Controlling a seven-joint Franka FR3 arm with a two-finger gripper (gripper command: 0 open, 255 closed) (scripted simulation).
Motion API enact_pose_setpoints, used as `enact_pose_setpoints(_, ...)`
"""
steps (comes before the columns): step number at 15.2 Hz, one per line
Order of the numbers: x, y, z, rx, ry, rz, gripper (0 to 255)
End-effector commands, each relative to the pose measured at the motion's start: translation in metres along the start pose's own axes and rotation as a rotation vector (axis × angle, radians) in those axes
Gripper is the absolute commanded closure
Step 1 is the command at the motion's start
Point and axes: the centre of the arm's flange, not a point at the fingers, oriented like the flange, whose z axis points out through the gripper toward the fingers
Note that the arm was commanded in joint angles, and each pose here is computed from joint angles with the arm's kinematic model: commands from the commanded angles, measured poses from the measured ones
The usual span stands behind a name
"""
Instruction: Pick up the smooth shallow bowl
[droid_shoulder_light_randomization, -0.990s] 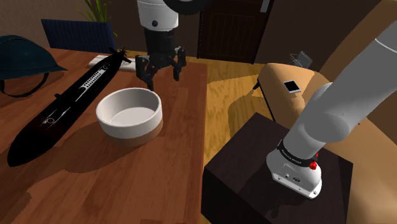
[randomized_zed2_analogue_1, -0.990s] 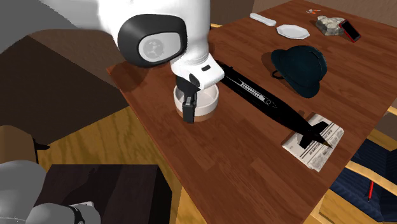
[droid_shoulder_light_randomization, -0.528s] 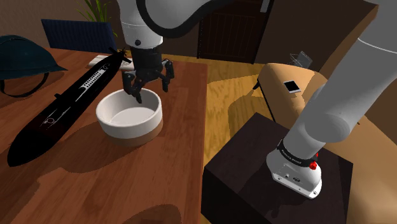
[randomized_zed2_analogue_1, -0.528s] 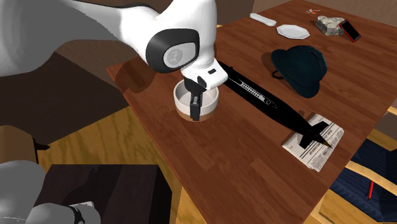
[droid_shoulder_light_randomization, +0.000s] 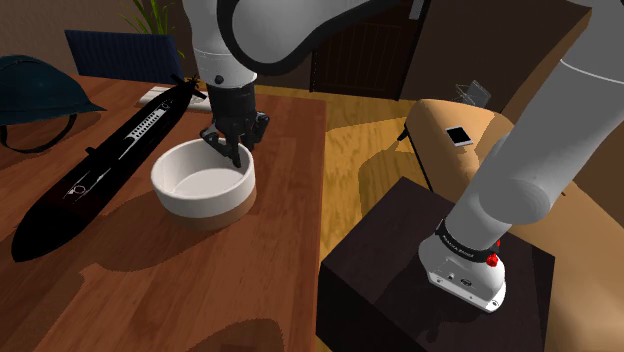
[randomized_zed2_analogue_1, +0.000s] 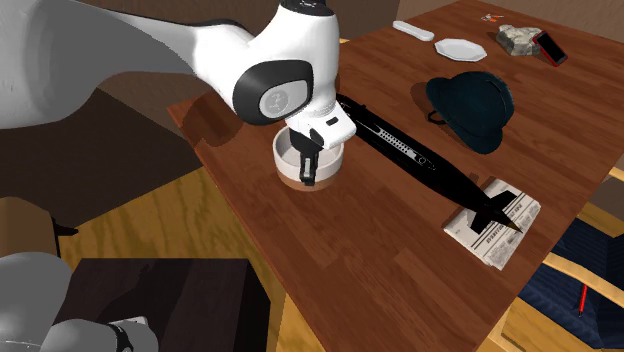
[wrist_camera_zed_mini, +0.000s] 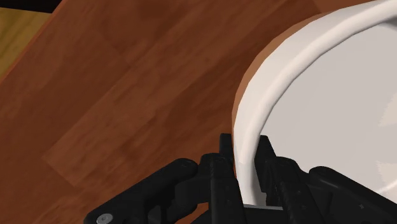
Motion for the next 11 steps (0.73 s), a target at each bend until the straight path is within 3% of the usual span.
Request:
enact_pose_setpoints(1, 0.0, 0.0, 0.0, 0.0, 0.0, 0.0, 255)
enact_pose_setpoints(7, 0.0, 0.0, 0.001, 0.0, 0.0, 0.0, 255)
enact_pose_setpoints(11, 0.0, 0.0, -0.021, 0.0, 0.0, 0.0, 255)
